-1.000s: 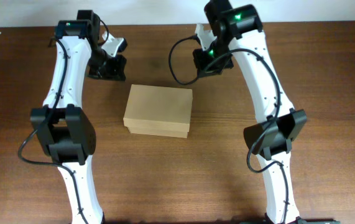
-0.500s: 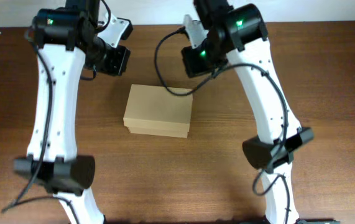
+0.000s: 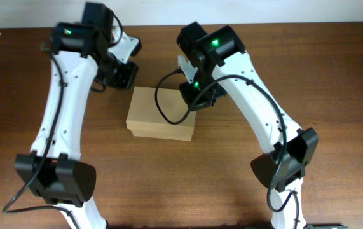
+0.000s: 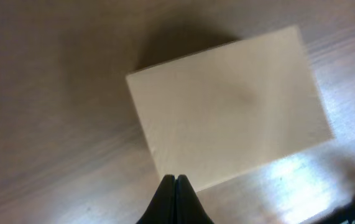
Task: Pack container
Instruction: 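Press the lid down onto the box with both grippers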
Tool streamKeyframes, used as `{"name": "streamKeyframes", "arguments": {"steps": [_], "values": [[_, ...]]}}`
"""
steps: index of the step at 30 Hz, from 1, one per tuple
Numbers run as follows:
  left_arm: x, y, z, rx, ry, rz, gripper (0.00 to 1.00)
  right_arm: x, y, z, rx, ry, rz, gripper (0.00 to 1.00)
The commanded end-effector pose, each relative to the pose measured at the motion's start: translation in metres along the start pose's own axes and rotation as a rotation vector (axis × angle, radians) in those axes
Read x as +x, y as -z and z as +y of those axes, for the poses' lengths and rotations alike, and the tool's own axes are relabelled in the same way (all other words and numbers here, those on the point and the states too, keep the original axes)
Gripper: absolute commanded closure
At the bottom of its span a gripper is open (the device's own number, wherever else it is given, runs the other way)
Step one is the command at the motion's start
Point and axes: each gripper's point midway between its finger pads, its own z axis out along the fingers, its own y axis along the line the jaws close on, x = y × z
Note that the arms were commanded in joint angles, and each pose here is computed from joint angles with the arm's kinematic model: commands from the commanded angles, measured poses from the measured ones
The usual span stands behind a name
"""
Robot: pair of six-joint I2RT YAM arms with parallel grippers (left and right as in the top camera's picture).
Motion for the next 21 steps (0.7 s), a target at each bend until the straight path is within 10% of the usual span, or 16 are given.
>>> {"name": "streamKeyframes", "arguments": {"steps": [1,21], "values": [[0.018,-0.04,-0.004,0.079,0.016,0.067,0.98,0.004,-0.012,-0.007,0.026,-0.002,0.033,0.96],[0.051,-0.106,-0.003,0.133,0.062,0.136,0.98,0.014,-0.098,-0.017,0.001,-0.02,0.127,0.96]]}}
